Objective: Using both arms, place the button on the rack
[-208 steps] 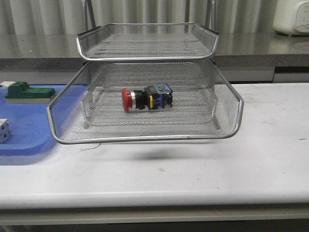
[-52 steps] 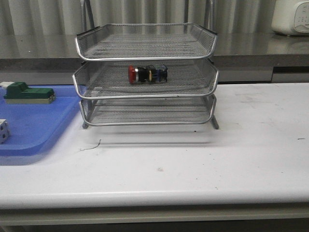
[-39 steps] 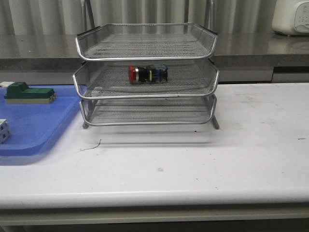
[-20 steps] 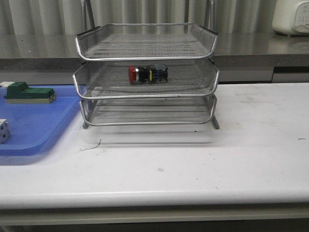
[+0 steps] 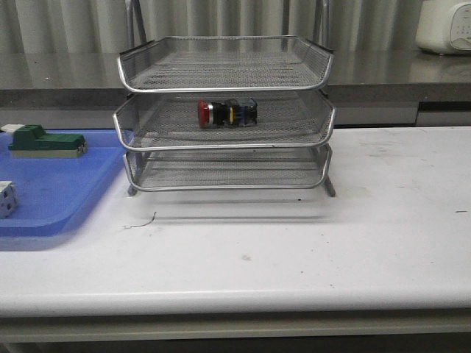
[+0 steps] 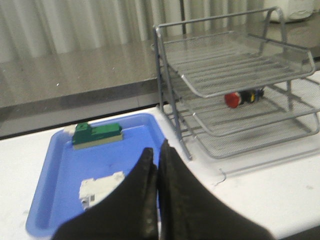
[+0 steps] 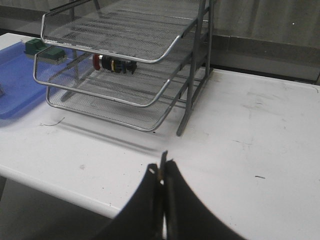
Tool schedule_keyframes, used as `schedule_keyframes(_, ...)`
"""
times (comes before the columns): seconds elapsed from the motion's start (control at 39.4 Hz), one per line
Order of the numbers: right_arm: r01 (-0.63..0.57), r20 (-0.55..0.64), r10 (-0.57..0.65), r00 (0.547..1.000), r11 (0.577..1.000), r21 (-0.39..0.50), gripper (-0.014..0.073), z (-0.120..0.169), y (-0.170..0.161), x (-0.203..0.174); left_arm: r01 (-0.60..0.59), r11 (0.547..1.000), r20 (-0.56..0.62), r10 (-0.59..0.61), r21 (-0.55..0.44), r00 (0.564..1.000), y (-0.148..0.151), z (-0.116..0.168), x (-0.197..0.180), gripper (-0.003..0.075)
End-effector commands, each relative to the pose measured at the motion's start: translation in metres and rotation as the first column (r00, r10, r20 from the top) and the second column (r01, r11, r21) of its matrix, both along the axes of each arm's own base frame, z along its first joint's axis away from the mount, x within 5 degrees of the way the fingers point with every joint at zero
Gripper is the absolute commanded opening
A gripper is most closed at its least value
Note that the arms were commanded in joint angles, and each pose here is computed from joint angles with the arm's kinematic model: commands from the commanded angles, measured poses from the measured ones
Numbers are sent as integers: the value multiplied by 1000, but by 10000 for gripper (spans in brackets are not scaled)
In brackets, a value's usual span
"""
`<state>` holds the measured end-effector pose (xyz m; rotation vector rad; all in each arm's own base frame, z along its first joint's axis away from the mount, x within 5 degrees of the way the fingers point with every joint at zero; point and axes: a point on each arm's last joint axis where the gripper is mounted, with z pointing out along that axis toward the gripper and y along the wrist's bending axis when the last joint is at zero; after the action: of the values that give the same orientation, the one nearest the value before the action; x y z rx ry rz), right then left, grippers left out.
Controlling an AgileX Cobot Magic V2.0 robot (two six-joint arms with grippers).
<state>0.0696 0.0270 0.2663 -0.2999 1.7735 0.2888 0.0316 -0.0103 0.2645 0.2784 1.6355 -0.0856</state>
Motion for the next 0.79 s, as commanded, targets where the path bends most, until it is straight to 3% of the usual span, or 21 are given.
schedule_keyframes(0.0,5,92,-9,996,999,37,-109,16,0,1,-73,997,76,75,-28,994,3,-4,3,-19)
schedule_keyframes(0.3,5,87,-8,996,999,35,-109,15,0,1,-162,984,91,168,-76,982,7,-61,23,-19)
schedule_keyframes(0.76,5,86,-8,996,999,35,-109,15,0,1,-162,983,88,169,-81,982,7,-63,23,-19)
